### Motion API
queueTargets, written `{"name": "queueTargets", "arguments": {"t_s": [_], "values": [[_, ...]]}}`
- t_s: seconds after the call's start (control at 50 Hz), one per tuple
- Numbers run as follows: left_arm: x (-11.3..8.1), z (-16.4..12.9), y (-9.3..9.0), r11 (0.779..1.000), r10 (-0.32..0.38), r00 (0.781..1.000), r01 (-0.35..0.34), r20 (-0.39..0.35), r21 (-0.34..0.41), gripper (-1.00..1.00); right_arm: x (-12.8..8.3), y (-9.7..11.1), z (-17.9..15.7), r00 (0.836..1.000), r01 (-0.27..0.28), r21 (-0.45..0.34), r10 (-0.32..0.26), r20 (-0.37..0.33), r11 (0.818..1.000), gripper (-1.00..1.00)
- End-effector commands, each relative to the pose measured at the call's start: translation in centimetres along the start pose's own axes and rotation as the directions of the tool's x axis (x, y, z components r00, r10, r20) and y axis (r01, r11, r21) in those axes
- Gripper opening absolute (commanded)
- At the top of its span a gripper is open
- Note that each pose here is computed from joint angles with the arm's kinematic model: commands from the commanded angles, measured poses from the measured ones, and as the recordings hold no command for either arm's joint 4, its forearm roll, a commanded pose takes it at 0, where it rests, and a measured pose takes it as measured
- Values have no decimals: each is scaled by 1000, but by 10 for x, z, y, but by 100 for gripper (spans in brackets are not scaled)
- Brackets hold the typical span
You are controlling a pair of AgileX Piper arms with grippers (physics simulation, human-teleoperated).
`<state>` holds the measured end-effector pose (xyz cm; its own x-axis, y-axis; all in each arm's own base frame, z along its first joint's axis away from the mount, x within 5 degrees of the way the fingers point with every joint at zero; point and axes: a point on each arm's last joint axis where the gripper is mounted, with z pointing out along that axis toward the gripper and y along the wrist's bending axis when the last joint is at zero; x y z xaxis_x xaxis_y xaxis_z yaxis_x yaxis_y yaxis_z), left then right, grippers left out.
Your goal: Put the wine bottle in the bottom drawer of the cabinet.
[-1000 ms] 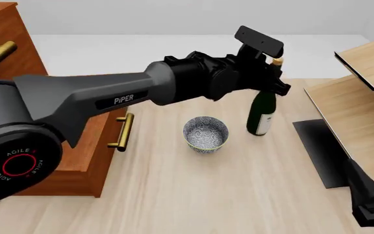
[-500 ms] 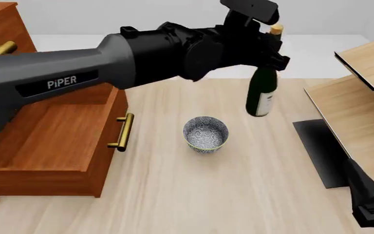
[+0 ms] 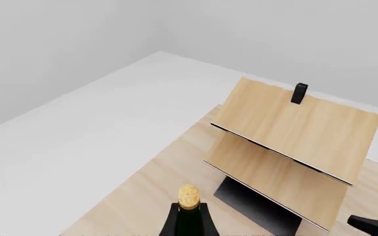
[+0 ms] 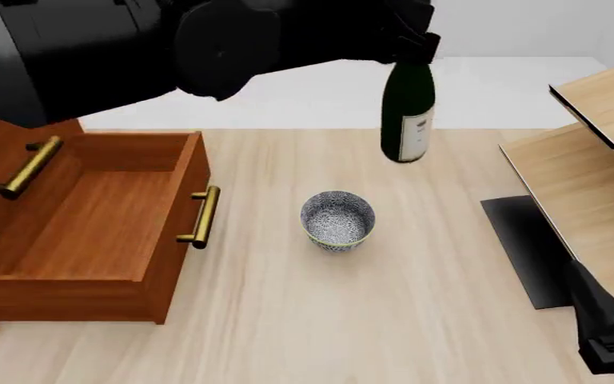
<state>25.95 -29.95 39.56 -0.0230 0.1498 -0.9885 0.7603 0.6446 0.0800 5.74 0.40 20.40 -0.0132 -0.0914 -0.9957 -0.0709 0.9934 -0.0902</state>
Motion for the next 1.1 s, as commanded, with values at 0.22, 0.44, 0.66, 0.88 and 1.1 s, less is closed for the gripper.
{"name": "queueTargets", "arguments": {"t_s": [0.22, 0.44, 0.66, 0.88, 1.1], "values": [[-25, -84, 26, 997, 12, 997, -6, 73, -82, -100, -1, 1, 1, 1000, 12, -12, -12, 6, 1000, 100], [-31, -122, 36, 992, 5, 996, 7, 92, -125, -100, -1, 1, 1, 1000, 17, -20, -17, 5, 1000, 100], [-38, -163, 49, 980, 14, 994, 7, 108, -199, -100, 0, 1, -1, 1000, 21, -22, -20, 6, 1000, 100], [-33, -206, 60, 957, 26, 995, 3, 94, -291, -100, 0, 2, -1, 1000, 19, -33, -19, 5, 999, 100], [-32, -240, 62, 936, 20, 994, 17, 104, -351, -100, 0, 2, -1, 1000, 14, -36, -14, 5, 999, 100]]}}
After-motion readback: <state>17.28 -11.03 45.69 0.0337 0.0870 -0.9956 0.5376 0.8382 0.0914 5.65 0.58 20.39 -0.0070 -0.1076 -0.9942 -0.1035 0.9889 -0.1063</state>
